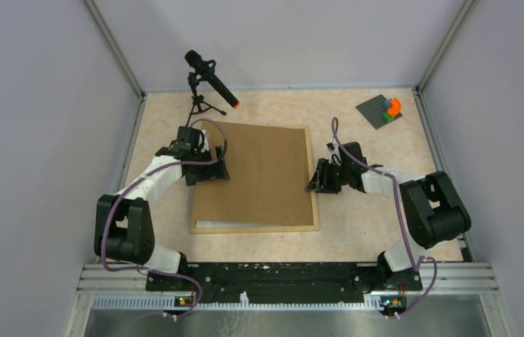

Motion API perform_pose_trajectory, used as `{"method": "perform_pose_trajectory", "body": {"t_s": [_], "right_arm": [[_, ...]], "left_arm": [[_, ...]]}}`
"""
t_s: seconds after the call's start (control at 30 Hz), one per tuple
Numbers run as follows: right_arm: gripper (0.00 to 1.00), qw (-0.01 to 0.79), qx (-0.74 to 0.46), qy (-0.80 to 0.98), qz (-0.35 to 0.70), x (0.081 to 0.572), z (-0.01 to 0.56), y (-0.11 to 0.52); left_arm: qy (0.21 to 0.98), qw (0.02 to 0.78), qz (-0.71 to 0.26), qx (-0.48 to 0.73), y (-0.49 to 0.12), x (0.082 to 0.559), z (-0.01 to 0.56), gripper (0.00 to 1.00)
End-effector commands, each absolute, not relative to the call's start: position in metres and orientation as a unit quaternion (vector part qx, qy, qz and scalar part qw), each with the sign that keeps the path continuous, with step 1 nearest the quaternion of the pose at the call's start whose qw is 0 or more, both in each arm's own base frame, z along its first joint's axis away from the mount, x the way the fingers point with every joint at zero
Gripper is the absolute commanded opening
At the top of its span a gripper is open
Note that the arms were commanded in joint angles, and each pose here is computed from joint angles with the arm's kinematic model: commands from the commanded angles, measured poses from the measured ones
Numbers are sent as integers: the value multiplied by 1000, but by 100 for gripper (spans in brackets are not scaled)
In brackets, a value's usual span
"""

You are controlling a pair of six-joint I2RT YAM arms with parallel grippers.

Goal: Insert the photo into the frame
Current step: Place the photo frame item in the photo frame.

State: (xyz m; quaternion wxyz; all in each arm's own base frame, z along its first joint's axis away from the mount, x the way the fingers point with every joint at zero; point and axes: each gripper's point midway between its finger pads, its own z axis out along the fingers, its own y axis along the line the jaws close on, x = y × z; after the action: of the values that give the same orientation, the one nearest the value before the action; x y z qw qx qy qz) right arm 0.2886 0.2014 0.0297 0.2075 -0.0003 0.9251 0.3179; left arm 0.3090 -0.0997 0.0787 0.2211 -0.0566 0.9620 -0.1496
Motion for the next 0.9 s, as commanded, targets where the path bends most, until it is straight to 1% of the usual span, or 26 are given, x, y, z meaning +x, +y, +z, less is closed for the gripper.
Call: {"method": "perform_pose_trajectory", "body": {"t_s": [0.0, 0.13, 0.3, 0.4, 0.53, 0.67, 0.87], "right_arm": [[42, 244, -12, 924, 294, 307, 34, 200], [36, 246, -5, 938, 245, 309, 21, 187], [36, 253, -9, 948, 195, 307, 16, 176], [35, 252, -7, 949, 189, 306, 13, 174], [34, 246, -8, 949, 196, 305, 10, 177], [33, 245, -9, 948, 202, 304, 9, 179], [33, 242, -11, 947, 209, 303, 9, 182]], "left_arm": [[963, 228, -135, -48, -94, 305, 95, 99], [965, 225, -120, -59, -89, 305, 94, 99], [970, 208, -103, -73, -84, 304, 86, 99], [972, 202, -82, -89, -78, 304, 84, 99], [970, 210, -78, -91, -76, 307, 87, 99], [967, 221, -96, -82, -82, 310, 90, 99], [968, 213, -106, -84, -86, 308, 88, 99]]}}
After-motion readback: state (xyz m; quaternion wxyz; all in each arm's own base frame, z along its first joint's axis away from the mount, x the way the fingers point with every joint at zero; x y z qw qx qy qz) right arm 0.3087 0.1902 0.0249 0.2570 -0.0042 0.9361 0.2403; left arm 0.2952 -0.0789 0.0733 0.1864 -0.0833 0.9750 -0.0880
